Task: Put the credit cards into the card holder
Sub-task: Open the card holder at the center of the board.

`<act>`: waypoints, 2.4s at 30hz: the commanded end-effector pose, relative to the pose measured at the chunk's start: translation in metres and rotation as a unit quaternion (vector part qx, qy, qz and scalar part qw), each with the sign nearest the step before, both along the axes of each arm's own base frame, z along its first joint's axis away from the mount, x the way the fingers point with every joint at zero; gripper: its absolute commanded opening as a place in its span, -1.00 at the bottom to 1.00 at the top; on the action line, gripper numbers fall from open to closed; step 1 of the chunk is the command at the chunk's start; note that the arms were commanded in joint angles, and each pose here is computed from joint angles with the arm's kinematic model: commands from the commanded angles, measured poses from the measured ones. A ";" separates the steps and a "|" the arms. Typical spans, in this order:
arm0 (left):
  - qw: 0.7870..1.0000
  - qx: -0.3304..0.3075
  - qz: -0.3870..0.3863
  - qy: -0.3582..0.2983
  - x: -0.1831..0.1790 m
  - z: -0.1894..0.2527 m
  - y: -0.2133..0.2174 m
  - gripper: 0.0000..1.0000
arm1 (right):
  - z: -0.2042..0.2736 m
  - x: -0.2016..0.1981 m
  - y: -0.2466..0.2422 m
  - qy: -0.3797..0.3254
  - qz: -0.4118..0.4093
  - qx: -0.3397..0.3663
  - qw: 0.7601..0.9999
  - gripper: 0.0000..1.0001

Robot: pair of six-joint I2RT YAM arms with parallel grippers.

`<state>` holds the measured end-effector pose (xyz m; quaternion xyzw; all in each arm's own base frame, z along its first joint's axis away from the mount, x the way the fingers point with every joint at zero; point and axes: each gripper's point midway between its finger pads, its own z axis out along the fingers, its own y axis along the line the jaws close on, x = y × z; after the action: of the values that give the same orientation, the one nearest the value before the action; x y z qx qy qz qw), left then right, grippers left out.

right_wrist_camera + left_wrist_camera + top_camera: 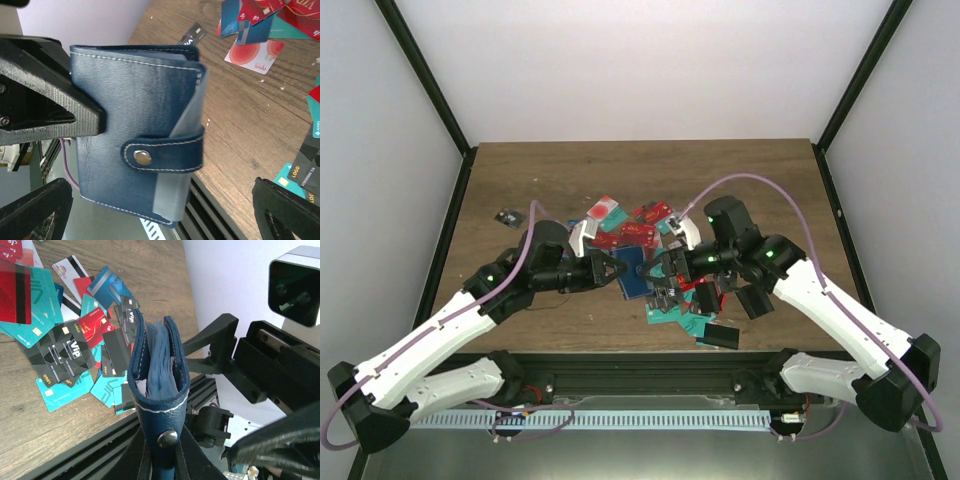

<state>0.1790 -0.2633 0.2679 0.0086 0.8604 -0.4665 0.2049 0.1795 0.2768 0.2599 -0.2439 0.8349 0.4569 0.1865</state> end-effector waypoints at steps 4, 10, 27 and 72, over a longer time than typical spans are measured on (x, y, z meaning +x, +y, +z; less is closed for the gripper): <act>1.000 -0.006 -0.016 -0.016 0.000 0.016 -0.006 -0.92 | -0.002 -0.001 0.015 -0.022 -0.006 -0.039 0.999 0.99; 1.000 -0.009 -0.025 -0.013 -0.003 0.017 -0.007 -0.92 | -0.016 0.013 0.011 -0.019 -0.051 -0.077 0.996 0.95; 0.998 -0.017 -0.052 -0.007 -0.012 0.019 -0.013 -0.92 | -0.046 0.030 -0.001 -0.029 -0.089 -0.142 0.985 0.90; 0.998 0.045 -0.034 0.030 -0.013 -0.014 0.000 -0.92 | -0.022 -0.013 0.019 0.010 0.018 -0.039 0.999 -0.12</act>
<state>0.1668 -0.2598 0.2536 0.0285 0.8891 -0.4262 0.1646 0.1572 0.2884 0.2189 -0.2622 0.8536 0.4323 0.1259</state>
